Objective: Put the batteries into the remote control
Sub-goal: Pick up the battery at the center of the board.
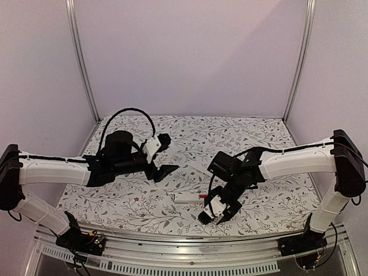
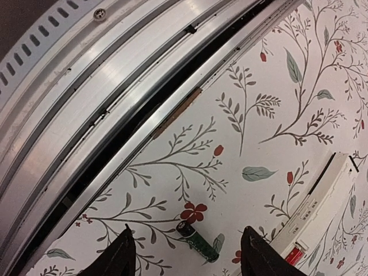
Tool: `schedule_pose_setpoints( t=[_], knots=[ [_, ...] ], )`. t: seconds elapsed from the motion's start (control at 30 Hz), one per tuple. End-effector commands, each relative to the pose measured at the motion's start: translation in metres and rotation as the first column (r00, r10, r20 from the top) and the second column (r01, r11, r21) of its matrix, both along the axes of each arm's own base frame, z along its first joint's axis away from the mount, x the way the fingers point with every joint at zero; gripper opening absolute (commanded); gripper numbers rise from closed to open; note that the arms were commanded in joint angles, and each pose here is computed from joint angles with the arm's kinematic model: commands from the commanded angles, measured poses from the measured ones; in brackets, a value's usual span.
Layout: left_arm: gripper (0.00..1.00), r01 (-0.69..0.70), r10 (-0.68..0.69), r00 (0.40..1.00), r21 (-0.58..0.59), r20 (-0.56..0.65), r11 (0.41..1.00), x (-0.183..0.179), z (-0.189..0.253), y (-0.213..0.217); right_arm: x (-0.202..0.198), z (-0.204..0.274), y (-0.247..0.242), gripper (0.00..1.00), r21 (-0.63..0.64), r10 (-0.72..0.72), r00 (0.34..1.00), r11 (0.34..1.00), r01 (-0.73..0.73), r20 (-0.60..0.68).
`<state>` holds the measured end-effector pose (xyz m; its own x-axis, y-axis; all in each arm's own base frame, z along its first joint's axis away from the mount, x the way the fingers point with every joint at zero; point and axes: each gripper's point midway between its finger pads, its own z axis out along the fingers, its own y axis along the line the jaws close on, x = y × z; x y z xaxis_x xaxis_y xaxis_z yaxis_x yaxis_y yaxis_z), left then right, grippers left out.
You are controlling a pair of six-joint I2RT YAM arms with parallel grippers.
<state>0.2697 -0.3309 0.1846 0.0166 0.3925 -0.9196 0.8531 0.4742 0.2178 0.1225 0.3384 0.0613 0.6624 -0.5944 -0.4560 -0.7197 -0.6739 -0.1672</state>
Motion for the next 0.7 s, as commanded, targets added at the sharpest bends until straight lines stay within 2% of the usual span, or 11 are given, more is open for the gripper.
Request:
schedule_pose_setpoints(
  t=[0.0, 0.13, 0.23, 0.47, 0.67],
  knots=[
    [0.85, -0.057, 0.058, 0.998, 0.026, -0.018, 0.998, 0.005, -0.008, 0.013, 0.005, -0.011, -0.009, 0.61, -0.089, 0.099, 0.991, 0.992, -0.091, 0.09],
    [0.85, -0.04, 0.041, 0.999, 0.036, -0.024, 0.999, 0.005, -0.01, 0.009, 0.009, -0.019, -0.004, 0.58, -0.097, 0.115, 0.988, 0.99, -0.106, 0.099],
    [0.85, -0.05, 0.052, 0.998, 0.048, -0.022, 0.998, 0.008, -0.013, 0.01, 0.008, -0.036, -0.009, 0.46, -0.136, 0.119, 0.989, 0.985, -0.107, 0.083],
    [0.85, -0.043, 0.044, 0.999, 0.052, -0.029, 0.998, 0.008, -0.016, 0.008, 0.008, -0.049, -0.009, 0.43, -0.141, 0.104, 0.992, 0.986, -0.092, 0.078],
    [0.85, -0.041, 0.044, 0.998, 0.068, -0.036, 0.997, 0.009, -0.018, 0.007, 0.015, -0.065, -0.019, 0.35, -0.22, 0.055, 0.995, 0.975, -0.034, 0.087]
  ],
)
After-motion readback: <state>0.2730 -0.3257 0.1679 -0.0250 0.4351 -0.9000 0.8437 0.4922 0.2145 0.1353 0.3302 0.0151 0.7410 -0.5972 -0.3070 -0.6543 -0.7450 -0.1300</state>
